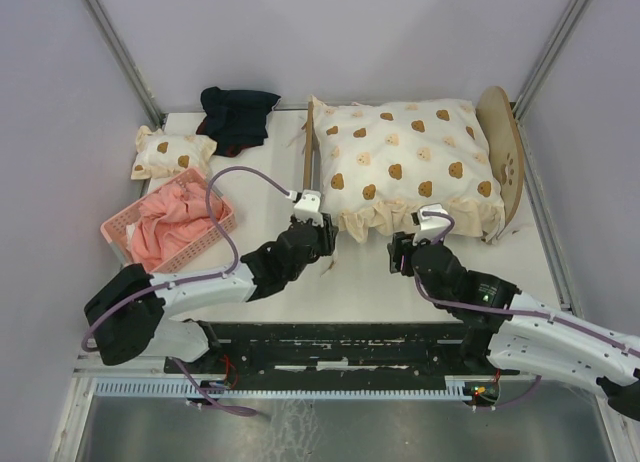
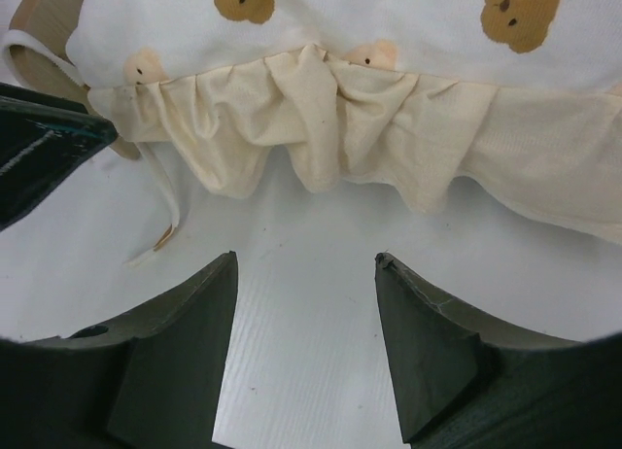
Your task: Set up the pet bed
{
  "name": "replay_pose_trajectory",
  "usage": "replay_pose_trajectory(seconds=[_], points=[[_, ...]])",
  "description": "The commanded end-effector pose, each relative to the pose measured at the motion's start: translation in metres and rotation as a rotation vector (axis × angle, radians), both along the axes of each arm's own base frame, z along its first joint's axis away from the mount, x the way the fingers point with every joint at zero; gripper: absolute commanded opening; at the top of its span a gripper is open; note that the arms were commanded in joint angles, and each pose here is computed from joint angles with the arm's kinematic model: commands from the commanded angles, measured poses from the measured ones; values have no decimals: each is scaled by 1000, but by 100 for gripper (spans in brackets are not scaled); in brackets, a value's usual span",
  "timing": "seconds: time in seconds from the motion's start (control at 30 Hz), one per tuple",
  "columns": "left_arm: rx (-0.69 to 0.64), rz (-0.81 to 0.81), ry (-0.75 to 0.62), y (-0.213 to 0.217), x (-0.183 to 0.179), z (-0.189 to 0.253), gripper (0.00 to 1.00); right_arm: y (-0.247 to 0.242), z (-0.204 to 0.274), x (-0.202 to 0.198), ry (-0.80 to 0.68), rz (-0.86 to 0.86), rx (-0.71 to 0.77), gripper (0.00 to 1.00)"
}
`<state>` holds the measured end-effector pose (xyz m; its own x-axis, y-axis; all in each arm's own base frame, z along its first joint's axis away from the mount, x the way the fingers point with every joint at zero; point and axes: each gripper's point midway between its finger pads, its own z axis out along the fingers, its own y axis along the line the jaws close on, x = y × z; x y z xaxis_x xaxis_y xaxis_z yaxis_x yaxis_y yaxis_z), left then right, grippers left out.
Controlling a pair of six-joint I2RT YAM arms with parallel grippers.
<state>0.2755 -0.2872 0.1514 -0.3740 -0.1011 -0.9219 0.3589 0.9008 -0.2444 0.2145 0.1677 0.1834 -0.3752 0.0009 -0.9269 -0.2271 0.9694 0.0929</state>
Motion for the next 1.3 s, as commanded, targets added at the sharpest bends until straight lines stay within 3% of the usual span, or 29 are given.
replay_pose_trajectory(seconds=[0.0, 0.13, 0.23, 0.27, 0.63, 0.67, 0.77, 0.87, 1.07, 1.27], points=[[-55, 37, -74, -9, 16, 12, 43, 4, 8, 1, -21, -6, 66, 67], [-74, 65, -79, -16, 25, 12, 34, 5, 8, 0, -19, 1, 82, 67], [-71, 66, -72, -18, 26, 12, 8, 6, 8, 0, -18, 8, 90, 66], [-68, 66, -70, -18, 26, 12, 3, 7, 8, -1, -17, 12, 92, 66], [-138, 67, -79, -1, 11, 44, 3, 11, -5, 1, -12, 14, 82, 65], [-135, 70, -71, -1, 11, 40, 6, 12, -5, 1, -11, 16, 82, 65], [-104, 77, -43, -4, 13, 23, 32, 13, -4, 2, -11, 15, 84, 65], [-93, 75, -3, -10, 13, 7, 45, 13, -1, 2, -14, 16, 89, 65], [-90, 101, 39, -19, 19, -16, 51, 12, -2, 1, -12, 13, 96, 65], [-150, 151, -13, -22, 31, -9, 55, 14, -4, 1, -5, 17, 104, 65]])
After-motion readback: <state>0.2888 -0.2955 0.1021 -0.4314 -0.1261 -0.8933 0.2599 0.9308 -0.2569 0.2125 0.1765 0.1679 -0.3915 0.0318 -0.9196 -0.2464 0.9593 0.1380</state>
